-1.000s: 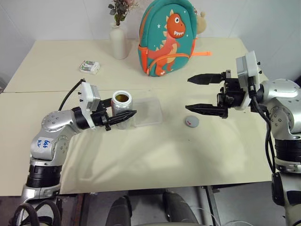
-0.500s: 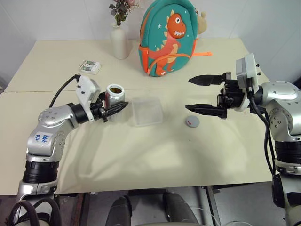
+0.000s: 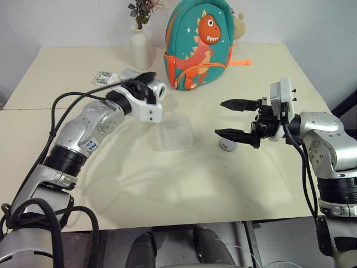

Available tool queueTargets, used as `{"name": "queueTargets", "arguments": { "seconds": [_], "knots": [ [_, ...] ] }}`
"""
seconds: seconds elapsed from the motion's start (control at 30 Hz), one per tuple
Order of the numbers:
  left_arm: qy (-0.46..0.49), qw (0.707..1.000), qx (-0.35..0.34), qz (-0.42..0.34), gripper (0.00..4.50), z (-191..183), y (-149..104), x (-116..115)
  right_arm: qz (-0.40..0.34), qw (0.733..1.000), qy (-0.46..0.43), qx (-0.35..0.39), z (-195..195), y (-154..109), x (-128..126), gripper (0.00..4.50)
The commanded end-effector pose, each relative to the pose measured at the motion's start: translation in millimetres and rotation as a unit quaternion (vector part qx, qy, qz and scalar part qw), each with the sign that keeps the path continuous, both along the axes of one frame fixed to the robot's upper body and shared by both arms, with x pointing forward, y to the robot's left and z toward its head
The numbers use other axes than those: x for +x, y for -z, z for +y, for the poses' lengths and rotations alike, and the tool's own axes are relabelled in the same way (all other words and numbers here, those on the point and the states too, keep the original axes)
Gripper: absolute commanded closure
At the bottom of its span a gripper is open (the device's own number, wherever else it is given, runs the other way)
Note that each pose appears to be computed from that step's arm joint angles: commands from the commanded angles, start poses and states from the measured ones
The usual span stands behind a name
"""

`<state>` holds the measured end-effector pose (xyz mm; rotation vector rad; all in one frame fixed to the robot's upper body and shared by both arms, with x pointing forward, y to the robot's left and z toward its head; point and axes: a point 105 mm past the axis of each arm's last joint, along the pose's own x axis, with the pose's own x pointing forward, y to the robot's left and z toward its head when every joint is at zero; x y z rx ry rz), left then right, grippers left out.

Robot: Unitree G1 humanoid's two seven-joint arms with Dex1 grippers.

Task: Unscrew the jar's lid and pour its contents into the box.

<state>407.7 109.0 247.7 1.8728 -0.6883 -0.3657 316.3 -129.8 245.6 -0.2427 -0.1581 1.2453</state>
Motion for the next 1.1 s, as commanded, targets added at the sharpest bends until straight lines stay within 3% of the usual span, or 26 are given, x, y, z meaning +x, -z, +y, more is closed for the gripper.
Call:
{"name": "queueTargets", "arguments": {
  "seconds": [0.03, 0.33, 0.5, 0.7, 0.83, 0.9, 1.03, 1.07, 1.1],
  "knots": [
    [0.028, 0.992, 0.093, -0.084, 2.25, -9.3, -4.0, -3.0, -0.025, 0.999, -0.001, 0.026, 0.7, -14.5, -6.7, 0.02],
    [0.061, 0.949, 0.235, -0.202, 2.25, -35.6, 6.0, 7.5, -0.017, 0.997, 0.004, 0.071, 7.8, -17.2, -4.7, 0.02],
    [0.078, 0.939, 0.275, -0.192, 2.25, -45.1, 11.5, 5.6, -0.016, 0.997, 0.004, 0.081, 10.9, -16.2, -1.5, 0.02],
    [0.071, 0.955, 0.246, -0.150, 2.25, -37.7, 10.4, 2.8, -0.015, 0.996, 0.000, 0.090, 14.9, -14.7, -0.5, 0.02],
    [0.037, 0.977, 0.179, -0.105, 2.25, -19.8, -4.5, 5.6, -0.011, 0.996, -0.002, 0.088, 14.4, -12.7, -0.3, 0.02],
    [0.019, 0.992, 0.109, -0.068, 2.25, -7.1, -14.3, 4.5, -0.009, 0.996, -0.004, 0.086, 14.2, -11.8, -0.9, 0.02],
    [0.003, 0.995, -0.095, 0.031, 2.25, 18.4, -31.1, -2.5, -0.006, 0.997, -0.008, 0.080, 13.4, -11.2, -2.1, 0.02],
    [-0.009, 0.983, -0.170, 0.069, 2.25, 28.0, -32.9, -1.3, -0.006, 0.997, -0.009, 0.077, 13.5, -10.9, -2.4, 0.02],
    [-0.031, 0.952, -0.279, 0.122, 2.25, 43.6, -32.9, 1.7, -0.006, 0.997, -0.012, 0.073, 13.7, -10.9, -2.8, 0.02]
  ]
}}
